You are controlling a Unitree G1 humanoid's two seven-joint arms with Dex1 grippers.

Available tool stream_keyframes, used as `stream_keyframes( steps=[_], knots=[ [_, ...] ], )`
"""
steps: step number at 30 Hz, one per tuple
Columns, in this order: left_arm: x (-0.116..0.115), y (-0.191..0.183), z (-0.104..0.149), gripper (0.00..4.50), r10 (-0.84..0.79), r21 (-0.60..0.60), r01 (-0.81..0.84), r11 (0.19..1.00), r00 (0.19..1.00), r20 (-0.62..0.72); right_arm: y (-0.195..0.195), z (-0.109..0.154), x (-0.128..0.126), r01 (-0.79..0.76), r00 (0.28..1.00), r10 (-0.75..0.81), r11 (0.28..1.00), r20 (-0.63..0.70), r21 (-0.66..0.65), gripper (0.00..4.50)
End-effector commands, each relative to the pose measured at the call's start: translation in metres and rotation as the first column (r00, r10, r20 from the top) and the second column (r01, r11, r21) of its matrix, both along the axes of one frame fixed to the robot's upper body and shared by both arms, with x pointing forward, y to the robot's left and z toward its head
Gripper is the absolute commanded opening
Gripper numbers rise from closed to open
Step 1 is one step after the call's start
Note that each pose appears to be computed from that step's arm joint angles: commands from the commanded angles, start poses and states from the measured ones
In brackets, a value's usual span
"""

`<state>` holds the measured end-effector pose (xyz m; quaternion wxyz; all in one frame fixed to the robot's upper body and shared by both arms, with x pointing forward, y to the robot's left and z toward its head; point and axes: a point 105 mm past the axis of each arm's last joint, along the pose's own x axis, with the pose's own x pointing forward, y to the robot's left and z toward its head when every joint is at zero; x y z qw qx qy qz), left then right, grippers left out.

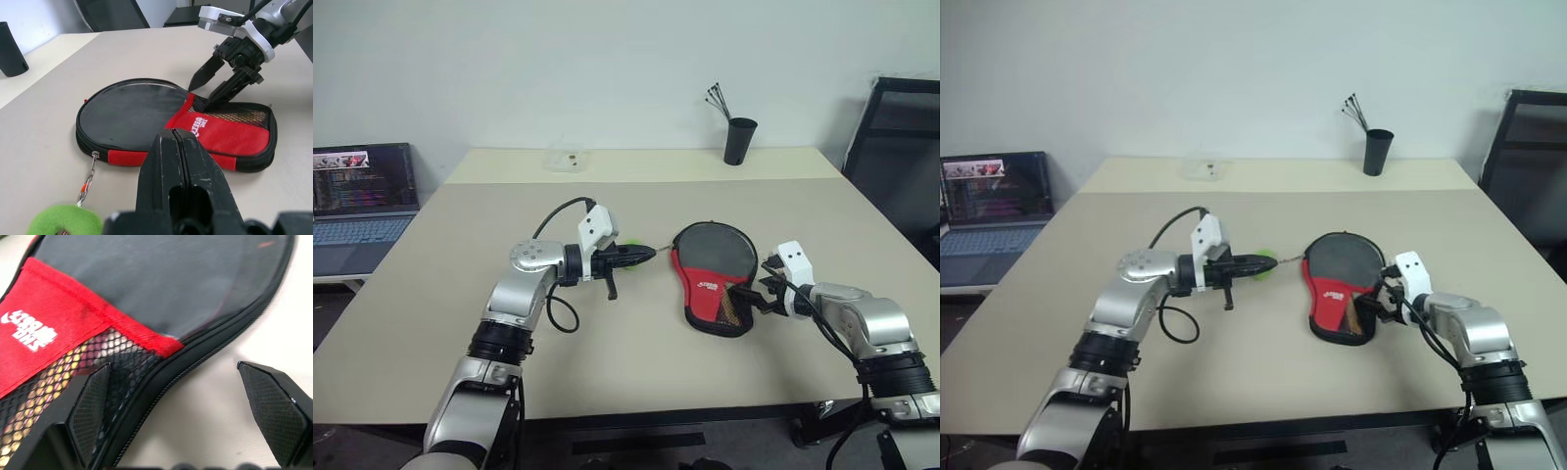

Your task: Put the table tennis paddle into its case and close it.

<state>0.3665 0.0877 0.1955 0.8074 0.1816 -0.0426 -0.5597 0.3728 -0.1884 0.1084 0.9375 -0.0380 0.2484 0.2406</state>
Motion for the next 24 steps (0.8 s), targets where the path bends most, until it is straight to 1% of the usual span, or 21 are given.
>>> stream_keyframes(
  steps=[1, 8, 9, 11, 14, 15, 19, 21, 23, 24],
  knots=[
    [-0.004, -0.003, 0.016, 0.0, -0.017, -0.015, 0.018, 1.0, 0.998, 0.057, 0.024, -0.006, -0.005, -0.085, 0.996, 0.086, 0.996, -0.034, 0.018, 4.49],
    [-0.004, -0.001, 0.015, 0.0, -0.01, -0.01, 0.01, 1.0, 0.998, 0.058, 0.036, -0.022, 0.003, -0.084, 0.994, 0.084, 0.996, -0.066, 0.008, 4.49],
    [-0.004, 0.0, 0.015, 0.0, -0.006, -0.008, 0.006, 1.0, 0.998, 0.058, 0.036, -0.024, 0.004, -0.08, 0.994, 0.08, 0.997, -0.071, 0.008, 4.32],
    [-0.004, 0.004, 0.014, 0.0, 0.006, -0.003, -0.006, 1.0, 0.998, 0.056, 0.036, -0.027, 0.005, -0.078, 0.994, 0.078, 0.997, -0.078, 0.007, 3.88],
    [-0.004, 0.011, 0.013, 0.0, 0.032, 0.0, -0.032, 0.999, 0.998, 0.052, 0.039, -0.029, 0.006, -0.08, 0.993, 0.081, 0.997, -0.085, 0.016, 2.97],
    [-0.004, 0.015, 0.012, 0.0, 0.043, -0.001, -0.043, 0.999, 0.998, 0.049, 0.041, -0.029, 0.006, -0.083, 0.993, 0.084, 0.996, -0.087, 0.02, 2.58],
    [-0.007, 0.034, 0.011, 0.0, 0.093, -0.024, -0.092, 0.995, 0.995, 0.023, 0.055, -0.027, 0.007, -0.113, 0.99, 0.117, 0.992, -0.084, 0.054, 1.3],
    [-0.01, 0.042, 0.011, 0.0, 0.108, -0.047, -0.108, 0.993, 0.994, -0.002, 0.06, -0.025, 0.008, -0.123, 0.989, 0.127, 0.991, -0.077, 0.059, 0.72],
    [-0.019, 0.056, 0.01, 0.0, 0.118, -0.08, -0.123, 0.989, 0.991, -0.059, 0.069, -0.02, 0.009, -0.145, 0.987, 0.15, 0.987, -0.064, 0.071, 0.16],
    [-0.022, 0.061, 0.01, 0.0, 0.122, -0.088, -0.128, 0.988, 0.989, -0.079, 0.073, -0.018, 0.009, -0.154, 0.985, 0.159, 0.985, -0.06, 0.075, 0.03]
  ],
)
